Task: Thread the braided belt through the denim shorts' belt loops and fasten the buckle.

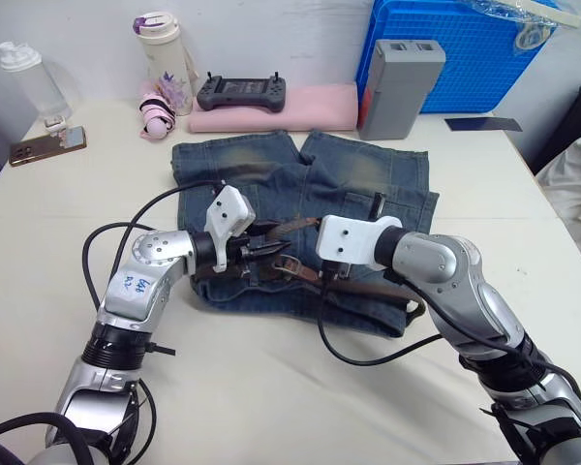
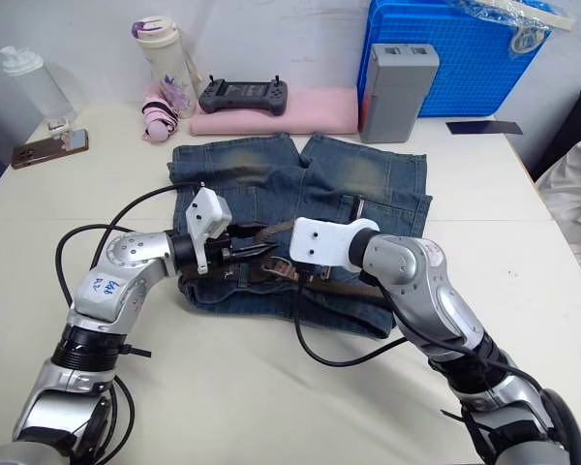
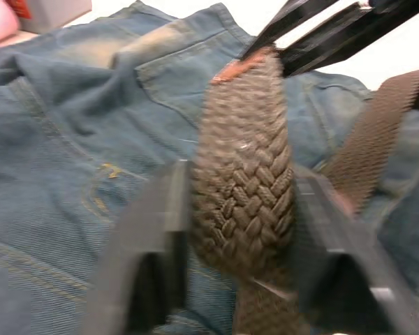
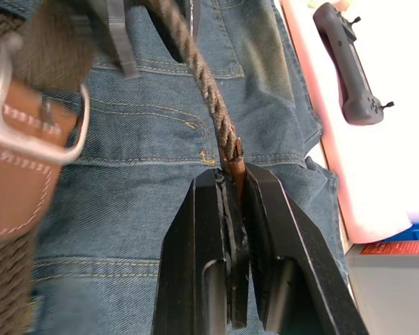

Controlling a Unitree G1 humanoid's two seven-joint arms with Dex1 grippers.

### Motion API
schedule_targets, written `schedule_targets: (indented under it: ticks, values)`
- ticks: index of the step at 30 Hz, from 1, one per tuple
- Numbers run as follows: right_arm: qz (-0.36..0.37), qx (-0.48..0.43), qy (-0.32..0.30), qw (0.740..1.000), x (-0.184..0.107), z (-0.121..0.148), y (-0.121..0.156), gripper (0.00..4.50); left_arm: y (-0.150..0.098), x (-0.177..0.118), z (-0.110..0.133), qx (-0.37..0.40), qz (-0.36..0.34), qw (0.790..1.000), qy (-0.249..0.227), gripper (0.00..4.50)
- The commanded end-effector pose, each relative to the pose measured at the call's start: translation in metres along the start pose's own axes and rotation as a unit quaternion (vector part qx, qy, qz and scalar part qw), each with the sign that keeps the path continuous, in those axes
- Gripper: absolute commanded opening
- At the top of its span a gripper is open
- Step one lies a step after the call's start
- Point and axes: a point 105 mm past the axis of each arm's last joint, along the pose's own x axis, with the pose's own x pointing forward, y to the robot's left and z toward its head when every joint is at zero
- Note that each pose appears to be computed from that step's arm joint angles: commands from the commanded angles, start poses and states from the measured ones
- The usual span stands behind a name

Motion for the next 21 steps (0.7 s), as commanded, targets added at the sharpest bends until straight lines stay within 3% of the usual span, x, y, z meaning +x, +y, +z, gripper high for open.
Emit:
schedule_targets:
  ticks: [1,9,13,16,21]
  values:
    - [-0.023,-0.017,-0.019,0.999,-0.006,0.013,-0.011,0.0,0.002,0.001,0.003,0.011,0.019,1.0,-0.009,0.14]
    - [-0.046,0.024,-0.036,0.998,-0.008,0.017,-0.016,0.0,0.005,0.006,0.002,-0.021,0.057,0.998,-0.028,0.04]
    - [-0.085,0.123,0.005,0.989,-0.012,-0.005,-0.026,1.57,0.004,0.006,0.004,-0.061,0.077,0.994,-0.056,0.0]
    - [-0.081,0.148,0.061,0.984,-0.014,-0.029,-0.025,3.01,-0.001,0.006,0.008,-0.1,0.073,0.989,-0.079,0.0]
    - [-0.082,0.255,0.053,0.962,-0.011,-0.031,-0.021,3.01,-0.006,0.006,0.018,-0.139,0.068,0.981,-0.116,0.0]
